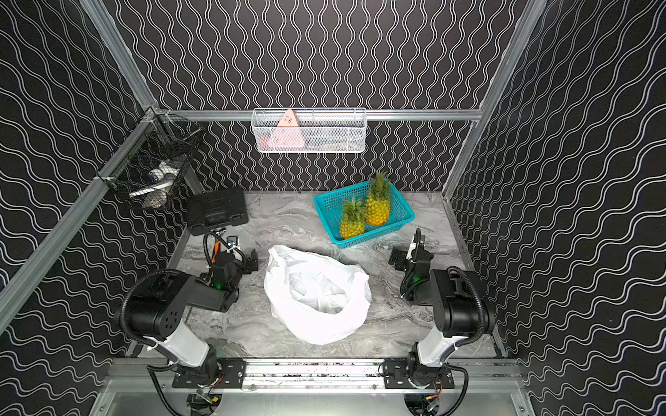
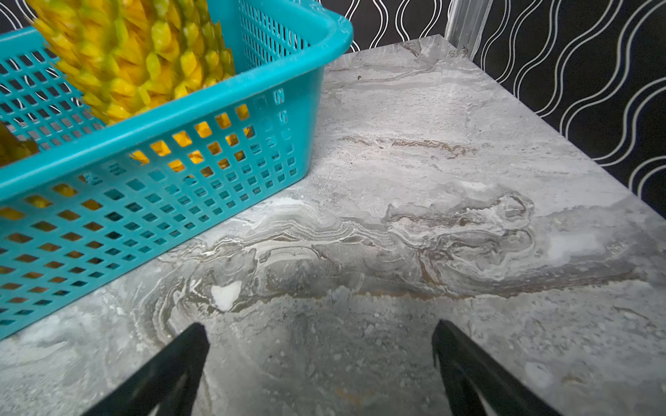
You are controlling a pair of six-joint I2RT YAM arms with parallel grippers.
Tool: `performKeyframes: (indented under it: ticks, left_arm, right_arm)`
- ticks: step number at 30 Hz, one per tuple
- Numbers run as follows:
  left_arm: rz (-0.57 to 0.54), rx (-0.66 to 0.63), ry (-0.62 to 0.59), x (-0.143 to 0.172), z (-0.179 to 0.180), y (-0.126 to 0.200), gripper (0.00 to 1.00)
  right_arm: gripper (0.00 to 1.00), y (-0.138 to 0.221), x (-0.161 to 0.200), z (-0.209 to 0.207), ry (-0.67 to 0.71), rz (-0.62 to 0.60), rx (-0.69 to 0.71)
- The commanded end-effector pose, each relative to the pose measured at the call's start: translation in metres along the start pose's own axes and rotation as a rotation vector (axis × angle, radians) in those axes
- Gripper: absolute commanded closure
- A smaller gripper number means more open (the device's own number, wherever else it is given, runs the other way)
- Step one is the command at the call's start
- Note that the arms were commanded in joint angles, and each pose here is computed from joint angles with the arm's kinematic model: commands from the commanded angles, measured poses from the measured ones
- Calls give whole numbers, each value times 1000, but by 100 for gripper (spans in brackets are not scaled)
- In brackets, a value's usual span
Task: Place the pineapple into a plastic bag & tie a knot
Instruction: Pick up the pineapple from the basket.
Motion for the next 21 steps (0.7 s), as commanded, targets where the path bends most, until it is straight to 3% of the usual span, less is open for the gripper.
performKeyframes:
  ticks: [1,21]
  left_arm:
    - [-45,-2,-5,-9,0,-1,1]
    - [-49,5,-5,-10,0,-1,1]
  right_arm:
    - [1,1,-9,3,0,-50,-15]
    - [1,3,-11,0,-14,-71,1]
Point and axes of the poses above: each gripper's point midway between its finger pads, its own y axis back along the fingers, its own z axis along the line the jaws close on, x = y × z, the point moved 6 cm from there along y, back along the fingers, and after that the axes turned 5 degrees about -y, right-handed, at the moved point
